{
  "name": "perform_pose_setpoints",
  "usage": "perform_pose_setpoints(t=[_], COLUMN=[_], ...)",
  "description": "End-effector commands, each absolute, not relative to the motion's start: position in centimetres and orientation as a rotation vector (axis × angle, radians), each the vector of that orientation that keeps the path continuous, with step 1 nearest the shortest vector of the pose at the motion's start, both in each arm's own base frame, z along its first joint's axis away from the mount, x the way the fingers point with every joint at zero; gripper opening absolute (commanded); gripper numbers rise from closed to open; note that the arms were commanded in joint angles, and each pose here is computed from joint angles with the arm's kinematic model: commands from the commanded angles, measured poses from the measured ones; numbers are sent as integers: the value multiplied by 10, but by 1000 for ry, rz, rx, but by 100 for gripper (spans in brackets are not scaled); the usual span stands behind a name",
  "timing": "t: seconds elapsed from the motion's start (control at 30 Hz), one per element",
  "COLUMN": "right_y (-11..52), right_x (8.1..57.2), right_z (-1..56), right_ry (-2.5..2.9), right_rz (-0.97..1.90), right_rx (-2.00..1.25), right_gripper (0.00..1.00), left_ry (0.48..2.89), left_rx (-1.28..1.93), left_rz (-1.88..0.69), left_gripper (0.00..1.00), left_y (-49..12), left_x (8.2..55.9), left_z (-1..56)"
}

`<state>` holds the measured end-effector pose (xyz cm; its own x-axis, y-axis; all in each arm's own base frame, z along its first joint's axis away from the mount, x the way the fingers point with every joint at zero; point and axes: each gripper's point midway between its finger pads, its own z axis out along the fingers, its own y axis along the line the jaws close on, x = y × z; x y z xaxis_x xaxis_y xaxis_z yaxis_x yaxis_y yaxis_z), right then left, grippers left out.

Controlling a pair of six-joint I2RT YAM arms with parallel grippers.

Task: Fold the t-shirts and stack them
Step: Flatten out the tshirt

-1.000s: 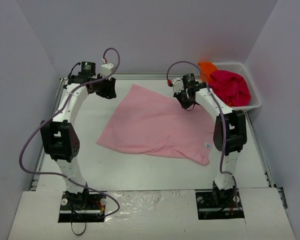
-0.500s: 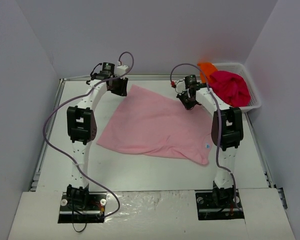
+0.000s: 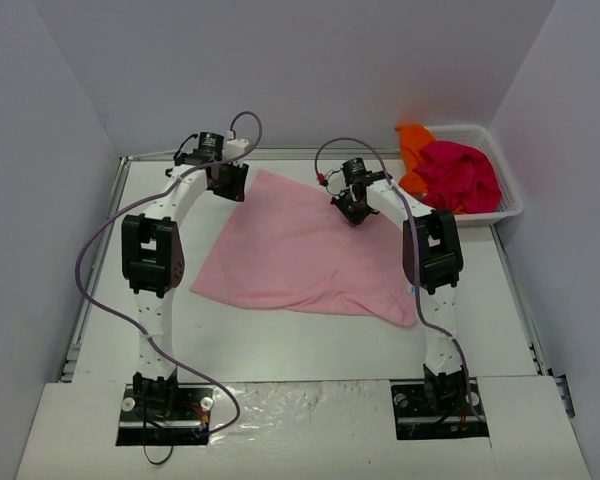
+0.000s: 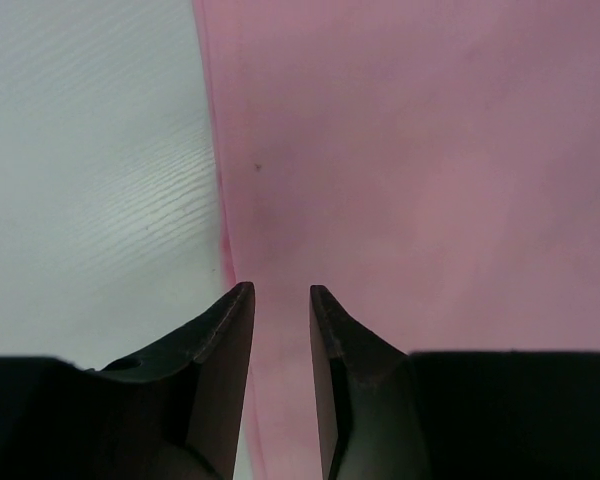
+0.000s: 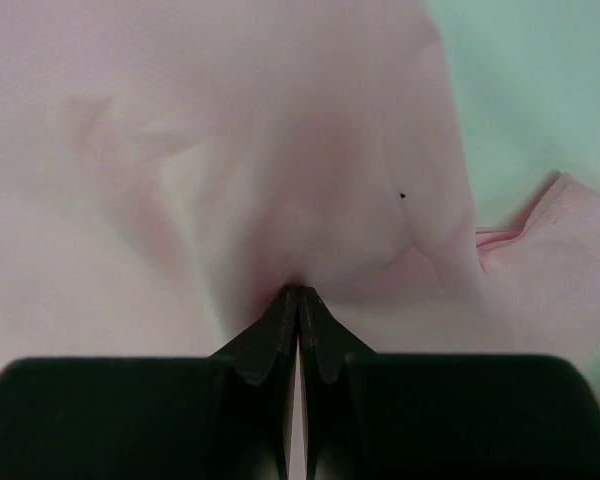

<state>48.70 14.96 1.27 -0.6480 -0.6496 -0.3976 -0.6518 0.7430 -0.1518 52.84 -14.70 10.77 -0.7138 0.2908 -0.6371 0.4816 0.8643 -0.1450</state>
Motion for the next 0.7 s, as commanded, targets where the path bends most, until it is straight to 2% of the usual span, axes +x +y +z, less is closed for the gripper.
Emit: perform_pose_setpoints(t=[0.0,0.23,0.47,0.67], right_y=[169,196,209,199], right_x=[456,392,322,292], right_z=[-11,-34,-26,-19], right_ry=[2578,2603,2568,2607], right_rz=[63,105,241,259], right_rx=[-1102,-1329,-1584,-1693], right_gripper=[0,0,0,0], left_ry=[2250,2262,2265,2279], left_rx=[501,446,433,435], left_rz=[-319,-286,-270,-265], left_gripper=[28,28,29,30], left_y=[-127,-105,-94,-92], left_x=[538,529,515,509], left_z=[182,195,202,200])
